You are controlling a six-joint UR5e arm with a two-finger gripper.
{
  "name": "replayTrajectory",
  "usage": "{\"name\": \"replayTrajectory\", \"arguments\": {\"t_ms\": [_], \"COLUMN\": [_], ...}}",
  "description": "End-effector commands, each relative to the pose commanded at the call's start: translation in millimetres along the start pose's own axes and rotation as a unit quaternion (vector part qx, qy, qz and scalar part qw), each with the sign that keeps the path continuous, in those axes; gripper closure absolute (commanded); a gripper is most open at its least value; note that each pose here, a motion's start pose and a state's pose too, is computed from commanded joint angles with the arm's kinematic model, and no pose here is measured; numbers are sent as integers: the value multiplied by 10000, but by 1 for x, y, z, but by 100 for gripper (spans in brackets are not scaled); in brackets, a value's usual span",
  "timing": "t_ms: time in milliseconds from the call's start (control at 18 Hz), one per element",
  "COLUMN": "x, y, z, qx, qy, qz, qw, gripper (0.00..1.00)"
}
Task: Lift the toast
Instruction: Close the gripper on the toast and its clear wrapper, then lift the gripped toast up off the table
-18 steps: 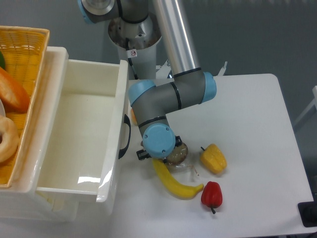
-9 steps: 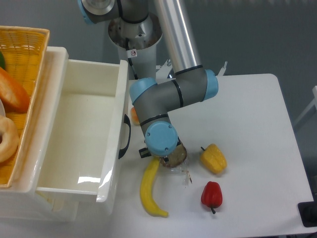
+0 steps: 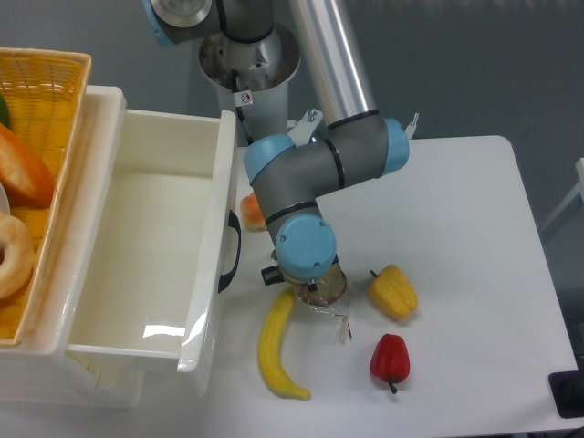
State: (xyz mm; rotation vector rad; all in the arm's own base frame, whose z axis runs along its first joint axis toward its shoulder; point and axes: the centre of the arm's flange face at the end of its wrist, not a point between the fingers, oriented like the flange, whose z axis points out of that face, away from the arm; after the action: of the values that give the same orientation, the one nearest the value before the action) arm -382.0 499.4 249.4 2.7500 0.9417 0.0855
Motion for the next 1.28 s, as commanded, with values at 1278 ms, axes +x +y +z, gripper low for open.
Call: {"name": "replayTrajectory", "arguments": {"t_ms": [1278], "x": [-37], "y": [47], "z": [-116], "qx": [1068], "qy": [123], "qz": [2333], "qw": [9664], "gripper": [85]}}
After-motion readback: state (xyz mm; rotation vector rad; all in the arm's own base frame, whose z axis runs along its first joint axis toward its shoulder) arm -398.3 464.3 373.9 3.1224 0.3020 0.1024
